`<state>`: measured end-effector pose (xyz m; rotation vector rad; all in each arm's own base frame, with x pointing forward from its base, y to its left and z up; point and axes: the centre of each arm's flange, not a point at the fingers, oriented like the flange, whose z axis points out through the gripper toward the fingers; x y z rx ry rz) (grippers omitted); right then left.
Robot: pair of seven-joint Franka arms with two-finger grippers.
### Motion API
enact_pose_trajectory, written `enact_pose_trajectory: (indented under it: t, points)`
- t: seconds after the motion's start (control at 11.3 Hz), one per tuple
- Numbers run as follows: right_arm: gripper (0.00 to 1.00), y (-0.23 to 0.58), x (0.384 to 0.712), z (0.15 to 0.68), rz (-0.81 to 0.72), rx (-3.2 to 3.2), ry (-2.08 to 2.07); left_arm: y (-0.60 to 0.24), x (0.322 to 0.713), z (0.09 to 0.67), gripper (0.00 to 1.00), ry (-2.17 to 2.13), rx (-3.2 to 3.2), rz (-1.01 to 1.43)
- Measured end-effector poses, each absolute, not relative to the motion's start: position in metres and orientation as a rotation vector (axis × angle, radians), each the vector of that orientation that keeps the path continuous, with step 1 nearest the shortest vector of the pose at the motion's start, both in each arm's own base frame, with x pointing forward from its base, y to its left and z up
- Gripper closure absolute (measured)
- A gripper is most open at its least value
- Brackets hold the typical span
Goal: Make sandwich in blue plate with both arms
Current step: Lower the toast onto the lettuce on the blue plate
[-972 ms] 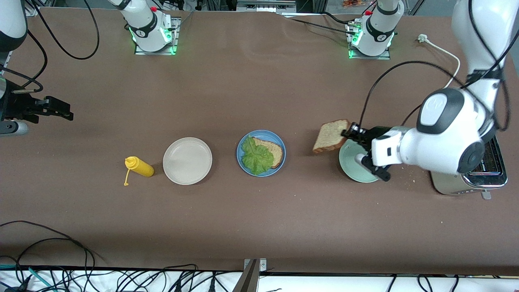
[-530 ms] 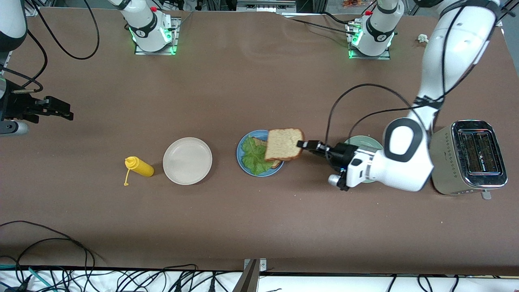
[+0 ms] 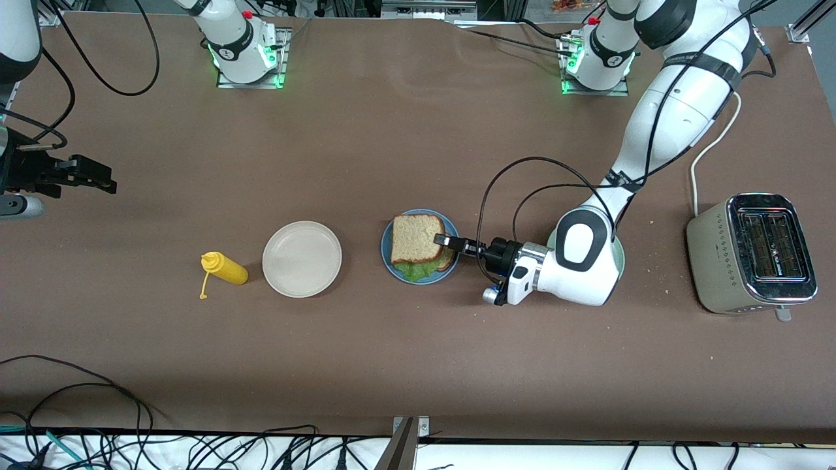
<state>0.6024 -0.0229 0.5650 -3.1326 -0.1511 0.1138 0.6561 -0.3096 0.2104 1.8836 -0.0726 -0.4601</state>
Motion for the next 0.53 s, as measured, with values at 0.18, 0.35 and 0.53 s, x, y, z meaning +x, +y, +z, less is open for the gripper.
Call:
enact_pose_trajectory:
  t: [0.18,0.35,0.53]
  points:
    - [0.00,-0.023,0.602,0.565,0.114,-3.133,-0.150,-0.292,0.654,0.178,0.89,-0.125,1.891,-0.419]
    - [0.00,-0.023,0.602,0.565,0.114,-3.133,-0.150,-0.286,0.648,0.151,0.68,-0.133,1.884,-0.425]
    - [0.00,-0.024,0.602,0.565,0.114,-3.133,-0.148,-0.280,0.650,0.147,0.42,-0.135,1.886,-0.412]
